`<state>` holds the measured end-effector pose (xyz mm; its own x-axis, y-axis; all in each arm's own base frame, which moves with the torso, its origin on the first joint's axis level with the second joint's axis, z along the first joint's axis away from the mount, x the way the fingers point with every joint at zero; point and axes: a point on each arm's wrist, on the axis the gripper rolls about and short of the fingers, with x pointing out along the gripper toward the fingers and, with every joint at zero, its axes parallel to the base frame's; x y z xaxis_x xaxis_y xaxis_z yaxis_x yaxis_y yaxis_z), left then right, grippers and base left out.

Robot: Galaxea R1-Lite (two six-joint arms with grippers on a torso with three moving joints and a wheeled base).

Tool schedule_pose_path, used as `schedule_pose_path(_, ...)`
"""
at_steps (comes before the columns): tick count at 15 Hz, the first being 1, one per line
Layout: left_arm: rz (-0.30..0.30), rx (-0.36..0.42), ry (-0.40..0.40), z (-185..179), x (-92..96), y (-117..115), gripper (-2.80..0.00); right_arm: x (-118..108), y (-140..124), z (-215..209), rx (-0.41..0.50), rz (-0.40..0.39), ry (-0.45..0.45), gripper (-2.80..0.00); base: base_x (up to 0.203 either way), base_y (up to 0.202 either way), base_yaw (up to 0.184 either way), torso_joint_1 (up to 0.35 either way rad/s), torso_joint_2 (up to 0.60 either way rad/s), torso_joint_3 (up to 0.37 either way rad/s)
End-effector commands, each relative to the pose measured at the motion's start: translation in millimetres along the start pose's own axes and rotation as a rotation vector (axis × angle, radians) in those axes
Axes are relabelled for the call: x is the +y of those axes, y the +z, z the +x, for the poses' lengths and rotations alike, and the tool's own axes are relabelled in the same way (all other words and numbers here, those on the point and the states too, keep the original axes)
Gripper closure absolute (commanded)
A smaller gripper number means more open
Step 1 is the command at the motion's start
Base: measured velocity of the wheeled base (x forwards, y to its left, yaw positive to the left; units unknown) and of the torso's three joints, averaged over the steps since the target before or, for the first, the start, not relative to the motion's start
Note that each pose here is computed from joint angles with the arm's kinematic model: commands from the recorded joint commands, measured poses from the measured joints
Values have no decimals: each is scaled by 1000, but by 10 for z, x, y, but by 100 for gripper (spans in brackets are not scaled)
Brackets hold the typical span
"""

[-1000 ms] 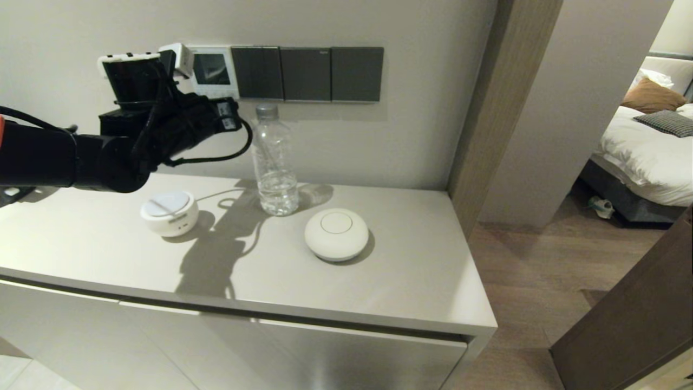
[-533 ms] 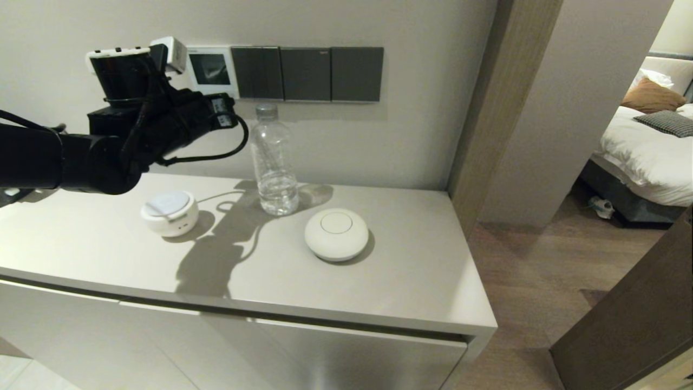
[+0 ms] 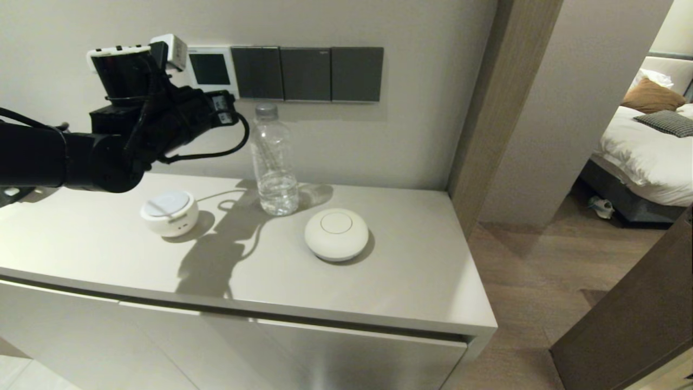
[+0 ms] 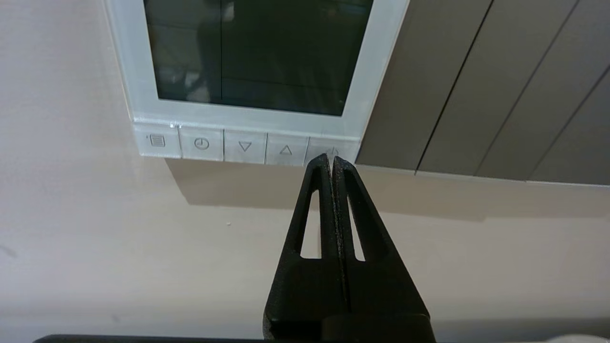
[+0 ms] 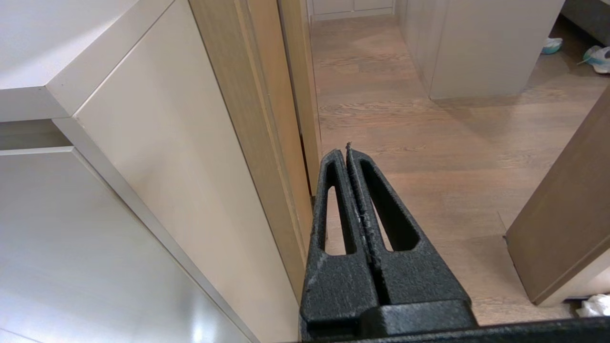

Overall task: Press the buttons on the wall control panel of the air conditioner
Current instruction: Turn on the central air conditioner

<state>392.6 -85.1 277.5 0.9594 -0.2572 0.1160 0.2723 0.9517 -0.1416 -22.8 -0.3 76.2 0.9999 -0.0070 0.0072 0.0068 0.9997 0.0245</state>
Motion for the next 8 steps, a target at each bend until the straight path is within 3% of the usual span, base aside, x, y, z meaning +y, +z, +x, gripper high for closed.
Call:
schedule_pose_path(1,-2,3,1,74,9,-57,0,0,-8,2,3,0,1,0,0,0,0,0,0,0)
schedule_pose_path(8,-2,-12,19,97,11,-31,0,0,-8,2,3,0,1,0,0,0,0,0,0,0)
